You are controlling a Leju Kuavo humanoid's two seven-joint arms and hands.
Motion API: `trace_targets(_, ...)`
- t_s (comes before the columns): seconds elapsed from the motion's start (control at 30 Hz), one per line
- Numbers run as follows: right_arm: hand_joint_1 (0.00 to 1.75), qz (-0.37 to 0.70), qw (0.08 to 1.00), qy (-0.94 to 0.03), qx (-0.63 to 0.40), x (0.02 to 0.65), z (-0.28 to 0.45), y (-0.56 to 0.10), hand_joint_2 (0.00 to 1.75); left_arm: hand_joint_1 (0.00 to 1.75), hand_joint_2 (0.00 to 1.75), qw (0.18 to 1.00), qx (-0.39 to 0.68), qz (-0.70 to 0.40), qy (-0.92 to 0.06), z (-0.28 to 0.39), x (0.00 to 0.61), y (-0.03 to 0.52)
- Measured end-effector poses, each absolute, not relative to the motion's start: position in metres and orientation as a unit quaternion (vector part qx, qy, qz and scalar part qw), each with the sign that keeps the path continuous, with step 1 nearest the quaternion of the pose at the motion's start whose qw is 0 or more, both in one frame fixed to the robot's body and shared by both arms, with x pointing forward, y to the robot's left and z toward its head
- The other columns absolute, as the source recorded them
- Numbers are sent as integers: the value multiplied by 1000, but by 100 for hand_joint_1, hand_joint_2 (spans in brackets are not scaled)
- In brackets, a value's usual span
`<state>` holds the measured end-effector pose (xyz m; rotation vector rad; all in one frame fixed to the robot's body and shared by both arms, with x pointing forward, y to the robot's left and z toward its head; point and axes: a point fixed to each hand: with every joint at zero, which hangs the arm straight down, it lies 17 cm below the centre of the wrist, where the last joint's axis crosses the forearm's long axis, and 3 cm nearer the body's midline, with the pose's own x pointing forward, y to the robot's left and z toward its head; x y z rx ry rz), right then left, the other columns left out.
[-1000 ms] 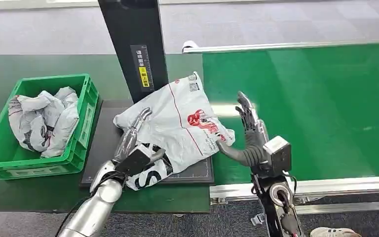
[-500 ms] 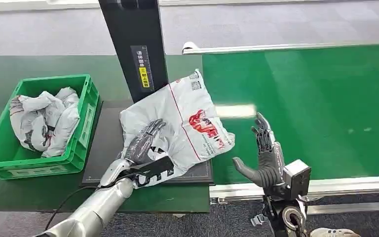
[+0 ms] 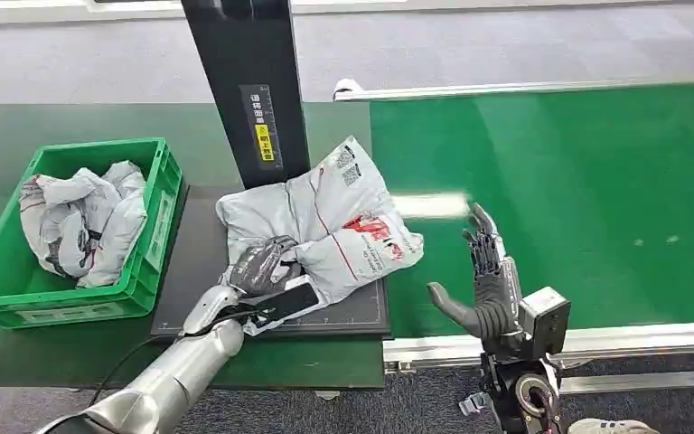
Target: Moved the parcel from conveyor to table for the left to box.
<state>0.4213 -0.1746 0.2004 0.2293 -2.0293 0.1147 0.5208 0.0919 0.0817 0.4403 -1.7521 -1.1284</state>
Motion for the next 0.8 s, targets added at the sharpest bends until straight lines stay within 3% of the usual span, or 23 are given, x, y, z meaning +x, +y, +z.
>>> trace_targets(0.27, 0, 38, 528, -844, 83, 419, 194, -183, 175, 175, 175, 452, 208, -409, -765, 127, 533, 107)
trace_targets(0.5, 0, 11, 542, -839, 49, 406, 180, -210, 175, 175, 175, 369, 274, -307, -833, 247, 542, 144)
trace_targets(0.8, 0, -16, 543, -839, 18, 387, 176, -237, 175, 175, 175, 277, 401, -245, -838, 361, 538, 234)
